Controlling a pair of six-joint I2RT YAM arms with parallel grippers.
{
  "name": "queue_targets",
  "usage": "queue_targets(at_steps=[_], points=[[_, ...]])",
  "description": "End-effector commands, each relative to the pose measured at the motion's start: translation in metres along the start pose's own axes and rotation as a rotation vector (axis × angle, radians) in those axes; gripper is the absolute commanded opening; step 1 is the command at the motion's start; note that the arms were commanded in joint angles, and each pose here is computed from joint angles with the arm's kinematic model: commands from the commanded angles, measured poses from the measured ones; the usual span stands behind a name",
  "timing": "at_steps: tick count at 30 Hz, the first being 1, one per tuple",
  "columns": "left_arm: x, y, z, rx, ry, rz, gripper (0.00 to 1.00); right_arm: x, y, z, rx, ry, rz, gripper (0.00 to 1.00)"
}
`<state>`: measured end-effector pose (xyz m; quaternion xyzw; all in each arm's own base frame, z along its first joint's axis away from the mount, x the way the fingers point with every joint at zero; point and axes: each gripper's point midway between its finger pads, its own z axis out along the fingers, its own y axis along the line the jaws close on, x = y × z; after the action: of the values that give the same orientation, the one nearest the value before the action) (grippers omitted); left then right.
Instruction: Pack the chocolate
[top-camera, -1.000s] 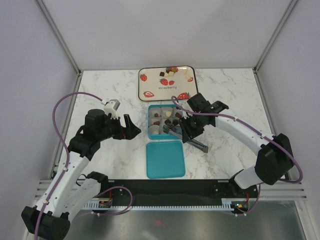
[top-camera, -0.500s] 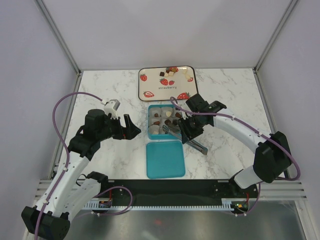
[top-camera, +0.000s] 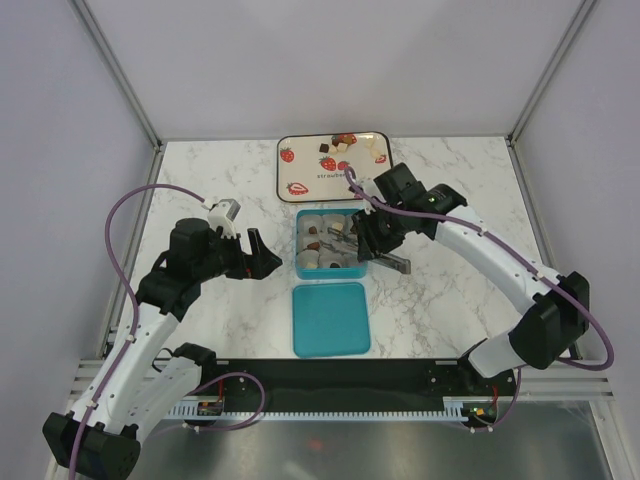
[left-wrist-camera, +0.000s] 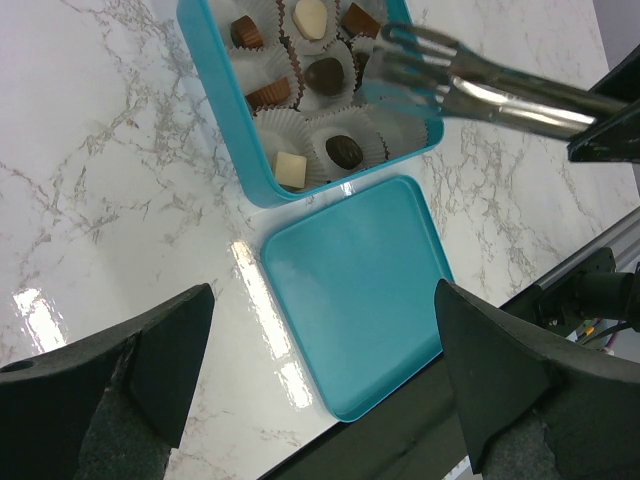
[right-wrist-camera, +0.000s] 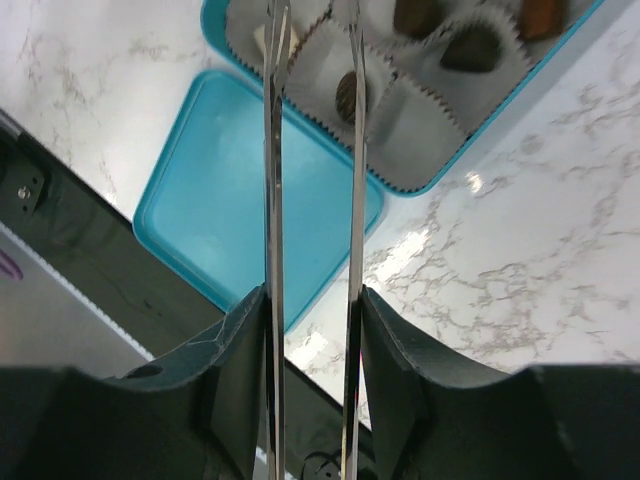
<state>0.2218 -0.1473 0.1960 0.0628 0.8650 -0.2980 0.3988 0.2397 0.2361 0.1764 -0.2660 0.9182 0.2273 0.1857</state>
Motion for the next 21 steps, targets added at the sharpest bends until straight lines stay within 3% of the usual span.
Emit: queue_targets(at_steps=[1,9,13,17,21], points=[[-0.001,-0.006,-0.002,0.036,-0.005,0.033,1.0,-0.038,-0.007,-0.028,0.11,-0.131,-0.002,0.47],[-0.001,-0.007,-0.003,0.039,-0.01,0.036,1.0,-0.128,-0.094,-0.027,0.45,-0.297,0.077,0.48],[-0.002,-0.007,-0.003,0.036,-0.014,0.036,1.0,-0.151,-0.149,0.002,0.652,-0.291,0.134,0.49],[-0.001,-0.006,-0.002,0.031,-0.01,0.036,1.0,-0.184,-0.181,0.006,0.686,-0.373,0.201,0.49],[-0.001,-0.007,-0.002,0.035,-0.008,0.037,1.0,-0.201,-0.199,0.022,0.622,-0.373,0.204,0.51]])
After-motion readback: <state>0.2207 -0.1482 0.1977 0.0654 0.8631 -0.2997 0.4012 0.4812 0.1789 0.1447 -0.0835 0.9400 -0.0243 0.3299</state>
